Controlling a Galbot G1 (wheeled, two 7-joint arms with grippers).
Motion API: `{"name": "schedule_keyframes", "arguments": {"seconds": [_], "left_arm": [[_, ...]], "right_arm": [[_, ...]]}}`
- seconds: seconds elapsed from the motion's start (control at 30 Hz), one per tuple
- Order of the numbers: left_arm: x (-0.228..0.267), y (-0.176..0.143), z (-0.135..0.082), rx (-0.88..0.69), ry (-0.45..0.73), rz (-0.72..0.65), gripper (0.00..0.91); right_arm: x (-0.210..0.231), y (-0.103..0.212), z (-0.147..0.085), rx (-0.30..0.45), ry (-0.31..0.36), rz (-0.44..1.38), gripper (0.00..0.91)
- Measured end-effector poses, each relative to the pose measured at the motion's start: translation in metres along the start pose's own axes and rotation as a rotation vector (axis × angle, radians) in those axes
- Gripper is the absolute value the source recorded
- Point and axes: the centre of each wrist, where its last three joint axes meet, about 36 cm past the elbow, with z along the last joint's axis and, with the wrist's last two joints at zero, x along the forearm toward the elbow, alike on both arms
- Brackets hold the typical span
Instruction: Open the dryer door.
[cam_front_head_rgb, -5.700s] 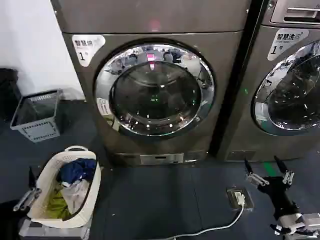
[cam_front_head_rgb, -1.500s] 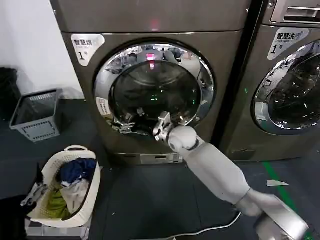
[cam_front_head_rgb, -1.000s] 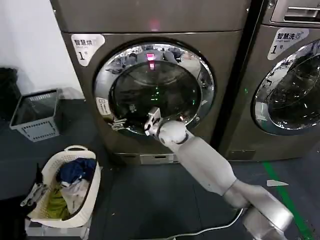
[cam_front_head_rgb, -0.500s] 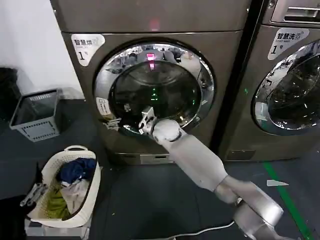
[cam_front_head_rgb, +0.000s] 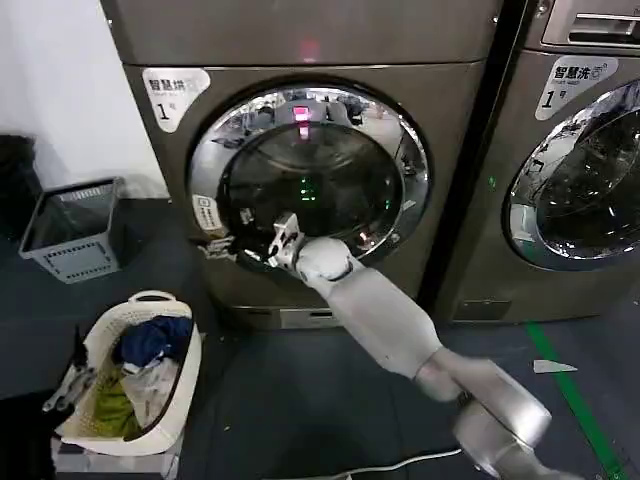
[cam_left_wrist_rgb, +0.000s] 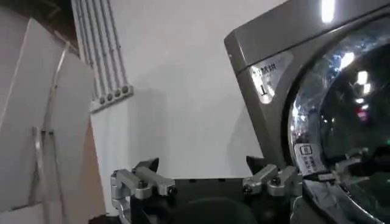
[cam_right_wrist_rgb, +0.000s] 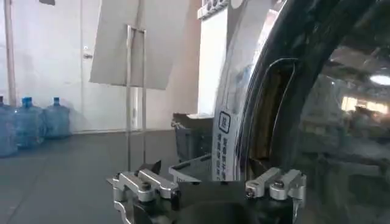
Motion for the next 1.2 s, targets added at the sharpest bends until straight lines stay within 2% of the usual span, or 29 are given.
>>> {"name": "schedule_keyframes", "arguments": {"seconds": [0.6,0.83,1.2], "left_arm": [[-0.046,0.004,0.009,0.048,0.006,0.044,0.907],[-0.07,0.013,0.022,0.081,0.001,0.074,0.907],[-0.123,0.025,0.046,0.141,-0.028,0.174,0.907]], "right_arm": [[0.006,0.004,-0.002,-0.054,0.003,-0.129,0.907],[0.025,0.013,-0.007,-0.097,0.008,-0.197,0.907],[0.061,0.033,-0.025,-0.103,0.003,-0.307,0.907]]}}
